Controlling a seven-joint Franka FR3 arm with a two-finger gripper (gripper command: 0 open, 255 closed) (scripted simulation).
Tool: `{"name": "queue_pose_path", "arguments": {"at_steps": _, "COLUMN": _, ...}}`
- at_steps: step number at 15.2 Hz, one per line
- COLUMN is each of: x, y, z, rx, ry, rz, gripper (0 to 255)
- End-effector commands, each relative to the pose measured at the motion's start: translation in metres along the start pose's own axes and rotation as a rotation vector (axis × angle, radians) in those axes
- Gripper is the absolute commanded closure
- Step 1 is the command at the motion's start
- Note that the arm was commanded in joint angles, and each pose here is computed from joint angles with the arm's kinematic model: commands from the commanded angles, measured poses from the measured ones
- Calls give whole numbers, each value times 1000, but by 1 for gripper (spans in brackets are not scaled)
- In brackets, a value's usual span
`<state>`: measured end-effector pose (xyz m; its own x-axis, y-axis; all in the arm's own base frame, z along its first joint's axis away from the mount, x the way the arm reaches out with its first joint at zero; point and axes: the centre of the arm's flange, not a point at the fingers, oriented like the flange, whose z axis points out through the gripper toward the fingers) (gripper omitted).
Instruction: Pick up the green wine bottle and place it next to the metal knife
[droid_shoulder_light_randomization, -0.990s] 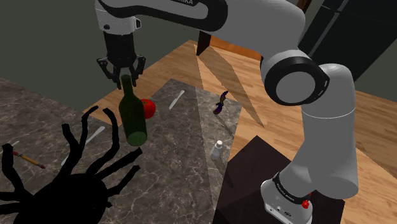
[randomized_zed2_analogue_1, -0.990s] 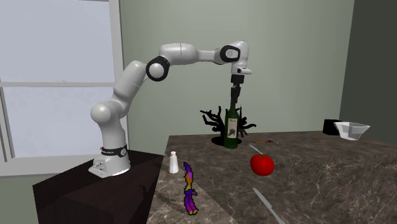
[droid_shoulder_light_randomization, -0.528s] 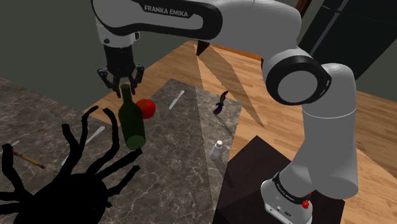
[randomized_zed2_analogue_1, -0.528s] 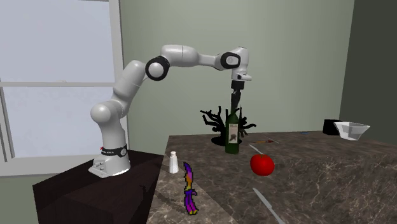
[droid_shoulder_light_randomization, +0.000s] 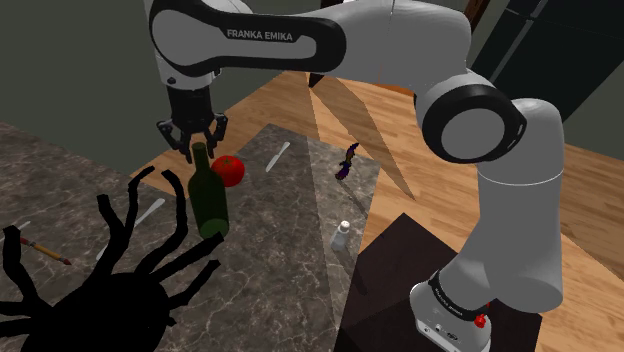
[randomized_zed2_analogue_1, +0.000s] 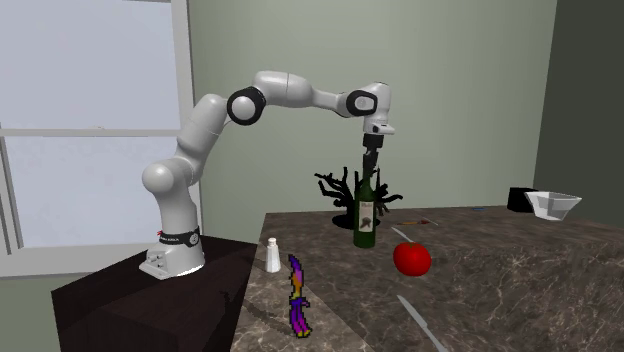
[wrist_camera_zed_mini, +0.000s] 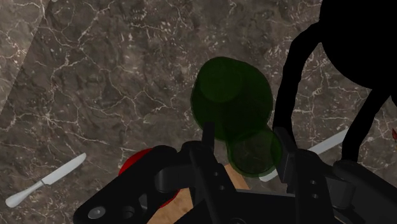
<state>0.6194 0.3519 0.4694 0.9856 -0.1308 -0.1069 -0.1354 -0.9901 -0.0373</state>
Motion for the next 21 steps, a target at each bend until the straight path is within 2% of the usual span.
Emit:
{"name": "queue_pose_path", "arguments": {"at_steps": 1, "x": 0, "y": 0, "z": 0, "rx": 0, "ry": 1, "rz": 0, "gripper": 255}}
{"name": "queue_pose_path", "arguments": {"at_steps": 4, "x": 0, "y": 0, "z": 0, "rx": 0, "ry": 1, "rz": 0, "gripper": 255}}
{"name": "queue_pose_path", "arguments": {"at_steps": 5, "x": 0, "y": 0, "z": 0, "rx": 0, "ry": 1, "rz": 0, "gripper": 0}}
{"name": "queue_pose_path", "arguments": {"at_steps": 10, "x": 0, "y": 0, "z": 0, "rx": 0, "ry": 1, "rz": 0, "gripper": 0}}
{"name": "queue_pose_path", "arguments": {"at_steps": 14, "x": 0, "y": 0, "z": -50, "rx": 0, "ry": 1, "rz": 0, "gripper": 0}}
{"name": "queue_pose_path", "arguments": {"at_steps": 21, "x": 0, "y": 0, "z": -50, "rx": 0, "ry": 1, "rz": 0, "gripper": 0}}
